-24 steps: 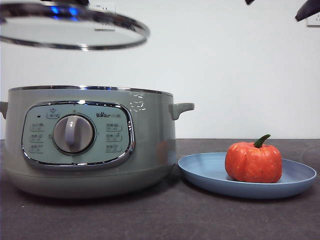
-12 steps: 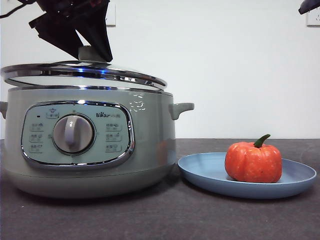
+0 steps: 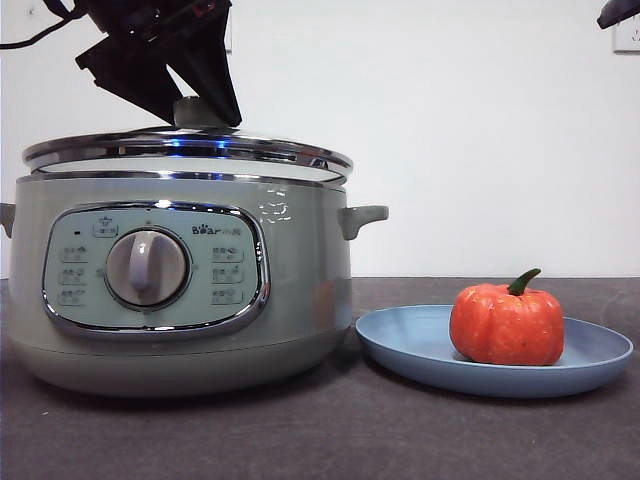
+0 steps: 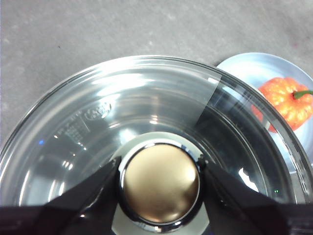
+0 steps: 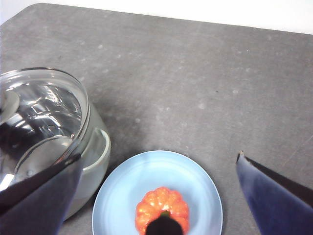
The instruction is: Take the pumpkin out from the steamer,put the pumpkin in the blue plate,close the lid
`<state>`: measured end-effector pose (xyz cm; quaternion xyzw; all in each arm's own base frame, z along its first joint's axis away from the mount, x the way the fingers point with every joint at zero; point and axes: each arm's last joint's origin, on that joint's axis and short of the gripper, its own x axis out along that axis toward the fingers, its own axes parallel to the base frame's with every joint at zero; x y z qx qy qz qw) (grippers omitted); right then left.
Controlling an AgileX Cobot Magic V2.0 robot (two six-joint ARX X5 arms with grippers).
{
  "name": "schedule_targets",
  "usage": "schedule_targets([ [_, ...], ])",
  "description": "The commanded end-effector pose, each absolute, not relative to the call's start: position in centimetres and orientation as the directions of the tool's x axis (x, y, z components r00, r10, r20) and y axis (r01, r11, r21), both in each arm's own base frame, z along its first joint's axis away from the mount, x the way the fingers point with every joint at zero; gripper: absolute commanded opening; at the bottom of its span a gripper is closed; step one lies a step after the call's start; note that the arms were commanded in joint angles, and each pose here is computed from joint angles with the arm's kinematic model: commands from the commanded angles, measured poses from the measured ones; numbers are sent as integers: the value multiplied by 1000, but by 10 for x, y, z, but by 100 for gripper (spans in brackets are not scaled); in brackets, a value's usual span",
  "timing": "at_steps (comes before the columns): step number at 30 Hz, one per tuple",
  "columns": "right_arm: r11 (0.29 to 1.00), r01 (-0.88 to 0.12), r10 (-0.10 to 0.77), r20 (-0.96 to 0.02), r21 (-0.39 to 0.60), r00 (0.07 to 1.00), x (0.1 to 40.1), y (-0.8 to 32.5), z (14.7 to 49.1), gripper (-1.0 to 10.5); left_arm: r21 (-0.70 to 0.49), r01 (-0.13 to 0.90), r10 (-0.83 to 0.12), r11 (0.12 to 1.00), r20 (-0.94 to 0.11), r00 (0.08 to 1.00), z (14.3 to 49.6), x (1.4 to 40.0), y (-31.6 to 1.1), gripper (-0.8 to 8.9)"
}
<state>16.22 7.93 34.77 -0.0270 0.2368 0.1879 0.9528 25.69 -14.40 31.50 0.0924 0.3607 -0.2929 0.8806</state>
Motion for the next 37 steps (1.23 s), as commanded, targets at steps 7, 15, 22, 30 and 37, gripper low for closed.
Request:
schedule_targets([
  [7,931,-363,341,-463,43,818,162,79,346,532,-43,571,-437,820,-692,575,311,262,-146,-9],
  [15,931,-363,341,-462,43,819,162,79,346,532,-3,544,-379,839,-721,581,309,261,-144,-9],
  [22,931,-363,341,-462,43,819,162,79,346,532,14,560,-378,828,-724,577,308,260,-144,-9],
  [30,931,-363,341,-462,44,819,162,79,346,532,33,575,-366,818,-740,563,307,259,-143,-9],
  [37,931,-361,341,-461,48,819,162,79,346,532,51,592,-367,804,-741,562,307,259,-143,-9],
])
